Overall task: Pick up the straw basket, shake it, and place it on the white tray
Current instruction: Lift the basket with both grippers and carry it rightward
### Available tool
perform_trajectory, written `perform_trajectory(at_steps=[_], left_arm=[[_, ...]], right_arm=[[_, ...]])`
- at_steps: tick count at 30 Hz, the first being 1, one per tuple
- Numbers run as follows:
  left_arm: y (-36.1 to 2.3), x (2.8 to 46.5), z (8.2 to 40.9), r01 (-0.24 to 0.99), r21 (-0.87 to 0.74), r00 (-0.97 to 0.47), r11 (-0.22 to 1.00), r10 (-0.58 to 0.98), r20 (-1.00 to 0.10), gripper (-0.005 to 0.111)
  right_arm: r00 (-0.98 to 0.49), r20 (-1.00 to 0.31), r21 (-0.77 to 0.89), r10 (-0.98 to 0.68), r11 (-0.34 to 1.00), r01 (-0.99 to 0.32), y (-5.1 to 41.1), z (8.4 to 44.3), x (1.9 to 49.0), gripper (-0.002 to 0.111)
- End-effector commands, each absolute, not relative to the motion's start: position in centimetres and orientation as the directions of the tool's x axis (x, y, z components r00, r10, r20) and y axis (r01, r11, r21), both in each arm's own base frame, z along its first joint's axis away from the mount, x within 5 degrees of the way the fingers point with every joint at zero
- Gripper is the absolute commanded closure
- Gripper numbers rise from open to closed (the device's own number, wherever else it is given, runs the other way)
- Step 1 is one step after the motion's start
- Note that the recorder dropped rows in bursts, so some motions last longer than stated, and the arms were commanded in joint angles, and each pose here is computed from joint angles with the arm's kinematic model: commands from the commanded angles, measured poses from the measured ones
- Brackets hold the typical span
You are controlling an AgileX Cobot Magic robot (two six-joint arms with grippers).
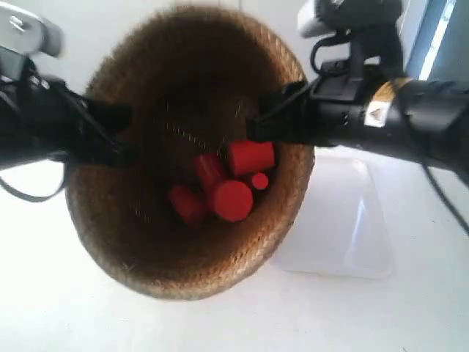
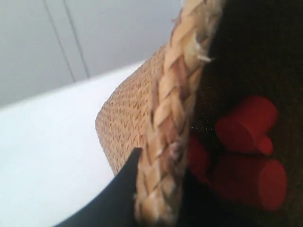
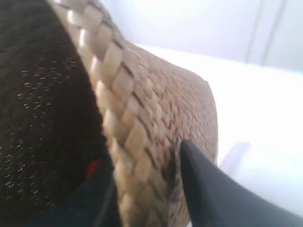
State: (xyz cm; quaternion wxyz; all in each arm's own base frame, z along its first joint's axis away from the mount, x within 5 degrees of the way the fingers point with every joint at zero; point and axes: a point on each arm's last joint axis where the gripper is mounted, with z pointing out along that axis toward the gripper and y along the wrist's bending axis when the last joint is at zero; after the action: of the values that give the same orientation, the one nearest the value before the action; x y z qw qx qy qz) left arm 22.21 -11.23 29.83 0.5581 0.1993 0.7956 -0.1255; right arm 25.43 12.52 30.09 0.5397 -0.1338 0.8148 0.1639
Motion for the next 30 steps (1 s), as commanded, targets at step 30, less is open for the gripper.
perform_trajectory(at_steps=[30], left_arm=[[-12.3,22.6,32.0,0.592,-0.015,-0.405,0.806,0.281,-0.87,0.107]], right_arm=[[-0.449,-0.892,0.207,0.051,0.93,-0.304,11.1,33.3,26.1,0.108]])
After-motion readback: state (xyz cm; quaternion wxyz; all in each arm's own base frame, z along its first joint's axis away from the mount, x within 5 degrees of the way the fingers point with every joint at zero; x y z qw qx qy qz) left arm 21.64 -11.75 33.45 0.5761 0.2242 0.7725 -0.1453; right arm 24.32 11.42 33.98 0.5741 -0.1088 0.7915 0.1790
